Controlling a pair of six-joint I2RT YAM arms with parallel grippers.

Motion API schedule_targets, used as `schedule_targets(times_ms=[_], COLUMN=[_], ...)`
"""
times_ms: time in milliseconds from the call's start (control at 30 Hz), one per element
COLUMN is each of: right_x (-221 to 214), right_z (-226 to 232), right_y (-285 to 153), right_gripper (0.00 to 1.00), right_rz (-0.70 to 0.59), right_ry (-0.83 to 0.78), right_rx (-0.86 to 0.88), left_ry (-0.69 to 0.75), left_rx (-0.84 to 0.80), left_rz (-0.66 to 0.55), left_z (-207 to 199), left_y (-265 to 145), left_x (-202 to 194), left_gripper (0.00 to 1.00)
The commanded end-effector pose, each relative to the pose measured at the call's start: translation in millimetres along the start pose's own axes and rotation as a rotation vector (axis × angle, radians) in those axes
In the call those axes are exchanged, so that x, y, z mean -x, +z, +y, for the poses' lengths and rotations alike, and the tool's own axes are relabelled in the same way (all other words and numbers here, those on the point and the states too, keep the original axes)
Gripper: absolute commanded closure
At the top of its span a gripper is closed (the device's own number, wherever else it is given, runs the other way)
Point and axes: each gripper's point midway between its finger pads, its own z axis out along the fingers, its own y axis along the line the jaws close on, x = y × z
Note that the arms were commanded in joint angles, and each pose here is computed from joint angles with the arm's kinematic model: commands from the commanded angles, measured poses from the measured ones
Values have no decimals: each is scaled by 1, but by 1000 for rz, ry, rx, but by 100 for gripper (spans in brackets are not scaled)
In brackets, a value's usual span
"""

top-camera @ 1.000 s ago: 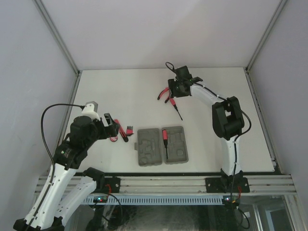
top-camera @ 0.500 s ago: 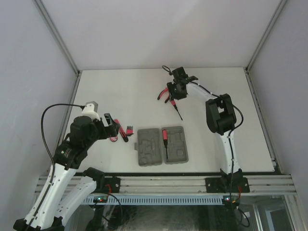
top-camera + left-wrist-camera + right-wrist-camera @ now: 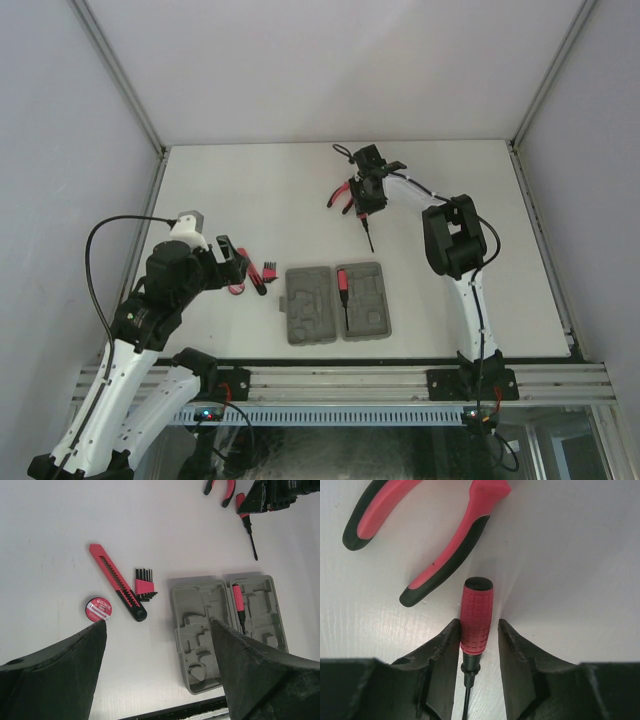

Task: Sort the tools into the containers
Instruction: Pick up the screwdriver from the center of the board.

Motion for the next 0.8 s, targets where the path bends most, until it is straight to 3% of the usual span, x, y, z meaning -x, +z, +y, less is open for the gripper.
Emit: schedule_targets(times_ms=[0, 400, 767], right_x=[3, 15, 33], right_z=[-7, -5, -15], right_y=[-1, -22, -83], right_gripper=[69, 93, 96], right_rz=[-3, -48, -193], right_ry=[-17, -21, -2], right_rx=[-40, -49, -108], left_ry=[17, 17, 17], left_rx=[-18, -17, -53], left_rz=[-16, -10, -28], left_z=[-3, -3, -8], left_y=[5, 6, 2], left_x=[3, 2, 4], left_gripper=[11, 12, 11])
